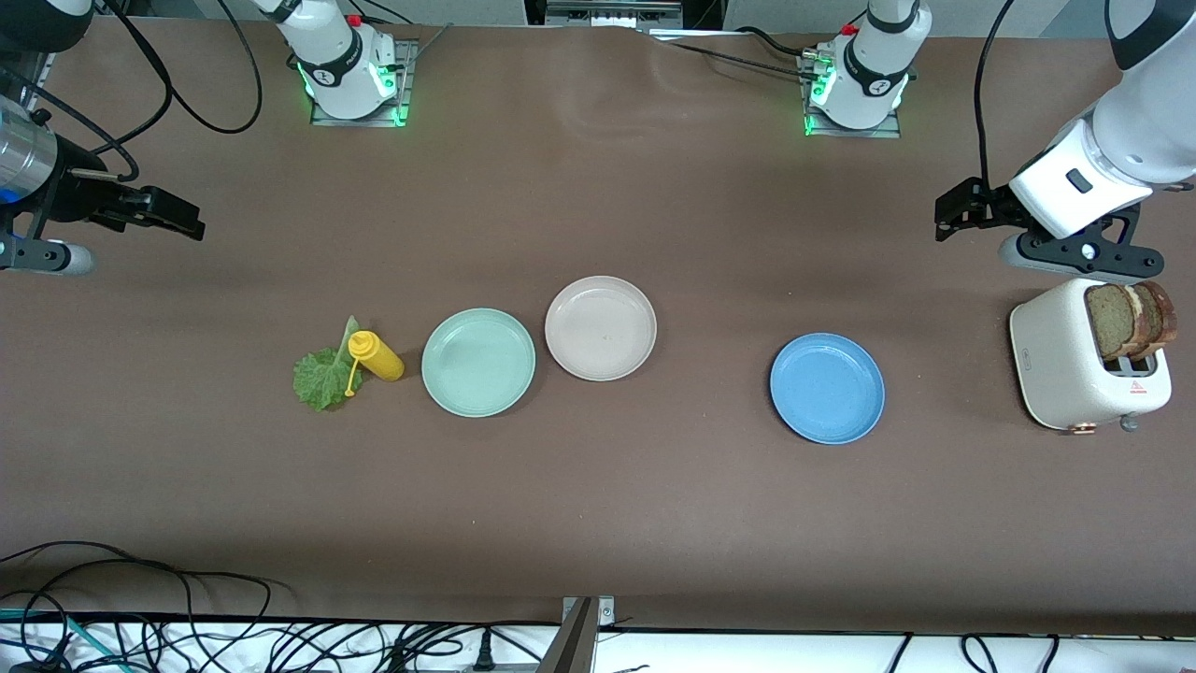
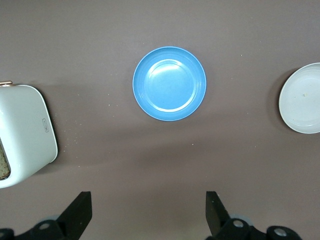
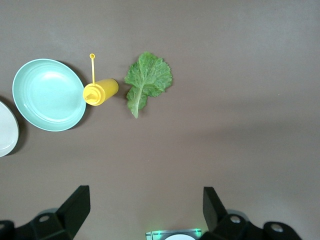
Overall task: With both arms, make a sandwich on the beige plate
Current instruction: 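Reach the right gripper toward the green lettuce leaf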
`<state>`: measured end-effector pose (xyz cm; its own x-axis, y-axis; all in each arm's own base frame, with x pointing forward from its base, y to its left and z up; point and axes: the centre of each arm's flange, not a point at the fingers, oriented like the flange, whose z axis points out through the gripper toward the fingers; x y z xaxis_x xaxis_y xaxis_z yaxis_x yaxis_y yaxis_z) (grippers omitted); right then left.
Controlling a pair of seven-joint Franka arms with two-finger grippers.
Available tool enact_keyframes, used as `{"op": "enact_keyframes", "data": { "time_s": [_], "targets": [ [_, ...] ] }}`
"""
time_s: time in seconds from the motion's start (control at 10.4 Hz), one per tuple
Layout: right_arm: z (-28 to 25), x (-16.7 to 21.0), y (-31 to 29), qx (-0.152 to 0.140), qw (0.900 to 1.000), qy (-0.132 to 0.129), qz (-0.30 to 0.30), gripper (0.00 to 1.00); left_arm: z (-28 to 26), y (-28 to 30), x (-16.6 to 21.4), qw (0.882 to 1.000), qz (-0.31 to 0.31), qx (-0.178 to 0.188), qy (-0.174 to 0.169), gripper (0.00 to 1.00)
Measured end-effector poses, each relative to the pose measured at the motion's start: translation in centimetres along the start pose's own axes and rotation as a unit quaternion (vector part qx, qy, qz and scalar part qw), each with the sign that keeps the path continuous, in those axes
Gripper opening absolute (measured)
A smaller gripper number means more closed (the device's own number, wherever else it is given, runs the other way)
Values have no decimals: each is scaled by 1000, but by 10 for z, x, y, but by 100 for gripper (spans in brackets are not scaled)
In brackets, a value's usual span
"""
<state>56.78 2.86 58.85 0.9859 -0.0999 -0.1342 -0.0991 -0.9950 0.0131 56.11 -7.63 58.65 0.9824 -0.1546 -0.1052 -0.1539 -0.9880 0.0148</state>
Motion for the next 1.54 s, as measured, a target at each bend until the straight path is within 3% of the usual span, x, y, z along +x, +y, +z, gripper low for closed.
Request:
{"op": "enact_keyframes", "data": {
  "time_s": [1.54],
  "targets": [
    [5, 3, 3, 0, 1000, -5, 0, 100, -1, -15, 0, 1000, -13, -1, 2, 100]
  ]
}}
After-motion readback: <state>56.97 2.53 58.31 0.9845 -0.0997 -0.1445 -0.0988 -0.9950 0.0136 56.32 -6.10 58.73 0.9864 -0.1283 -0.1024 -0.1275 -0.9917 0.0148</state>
